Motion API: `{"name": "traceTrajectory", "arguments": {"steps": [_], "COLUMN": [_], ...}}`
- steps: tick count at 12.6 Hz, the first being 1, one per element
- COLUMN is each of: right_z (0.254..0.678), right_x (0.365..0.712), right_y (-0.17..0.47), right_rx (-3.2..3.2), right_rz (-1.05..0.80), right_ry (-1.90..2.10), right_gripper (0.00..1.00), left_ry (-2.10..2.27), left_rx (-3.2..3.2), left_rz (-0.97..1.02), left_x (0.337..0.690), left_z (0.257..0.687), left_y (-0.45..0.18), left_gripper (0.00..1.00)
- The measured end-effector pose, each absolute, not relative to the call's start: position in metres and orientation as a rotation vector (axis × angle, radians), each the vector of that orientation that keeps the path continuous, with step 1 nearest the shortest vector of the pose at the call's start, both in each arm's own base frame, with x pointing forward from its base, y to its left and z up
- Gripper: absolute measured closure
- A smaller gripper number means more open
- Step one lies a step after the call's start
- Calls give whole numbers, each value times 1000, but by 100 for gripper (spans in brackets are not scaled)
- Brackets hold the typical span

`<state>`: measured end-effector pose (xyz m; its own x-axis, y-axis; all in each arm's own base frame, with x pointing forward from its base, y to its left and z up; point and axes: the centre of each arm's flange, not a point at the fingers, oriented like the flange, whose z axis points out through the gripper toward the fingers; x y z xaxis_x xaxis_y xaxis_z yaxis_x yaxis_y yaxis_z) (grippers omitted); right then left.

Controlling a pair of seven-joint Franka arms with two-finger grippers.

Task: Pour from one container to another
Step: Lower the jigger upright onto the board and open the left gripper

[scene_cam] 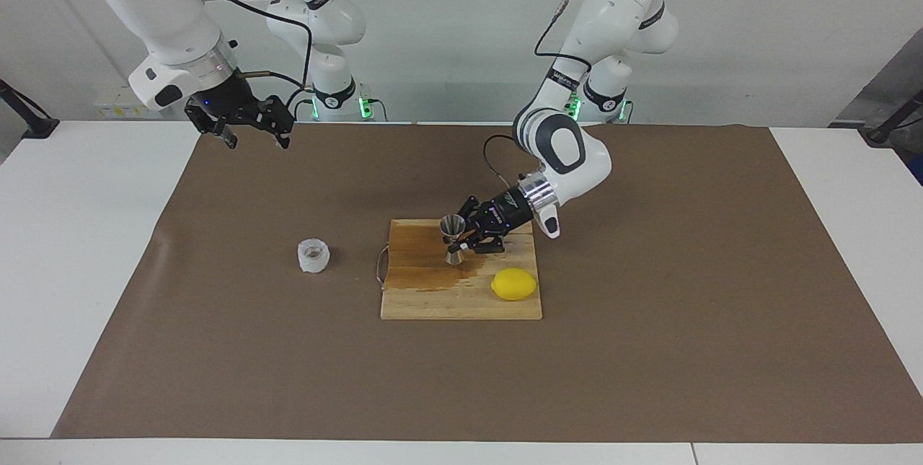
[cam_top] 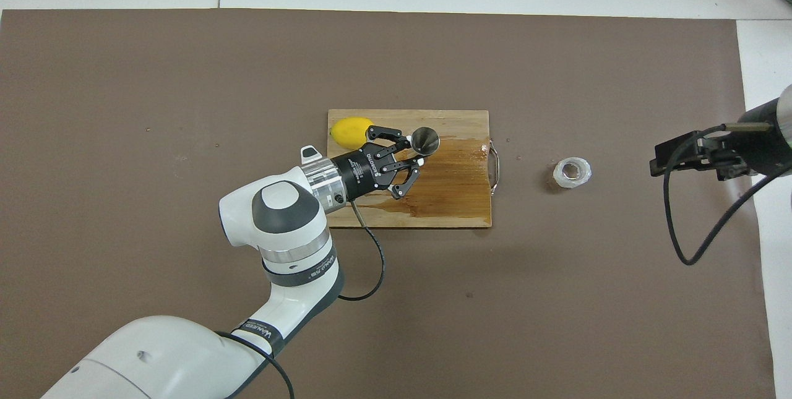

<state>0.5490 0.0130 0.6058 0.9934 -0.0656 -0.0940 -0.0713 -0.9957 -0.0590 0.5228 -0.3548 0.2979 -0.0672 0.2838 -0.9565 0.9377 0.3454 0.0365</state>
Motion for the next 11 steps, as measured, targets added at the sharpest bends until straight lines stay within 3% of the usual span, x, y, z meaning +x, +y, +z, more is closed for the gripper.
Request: {"name": "traceTrajectory", "arguments": {"steps": [11], "right_z": [606], "right_x": [549], "right_y": [13], "right_rx": [-3074], "right_rz": [142], "right_ry": [106], "right_gripper": [0], "left_ry": [1561], "left_rx": [1184], "left_rz": [-753], "left_x": [530], "left_z": [269], "left_y": [-355], "left_gripper": [77]}}
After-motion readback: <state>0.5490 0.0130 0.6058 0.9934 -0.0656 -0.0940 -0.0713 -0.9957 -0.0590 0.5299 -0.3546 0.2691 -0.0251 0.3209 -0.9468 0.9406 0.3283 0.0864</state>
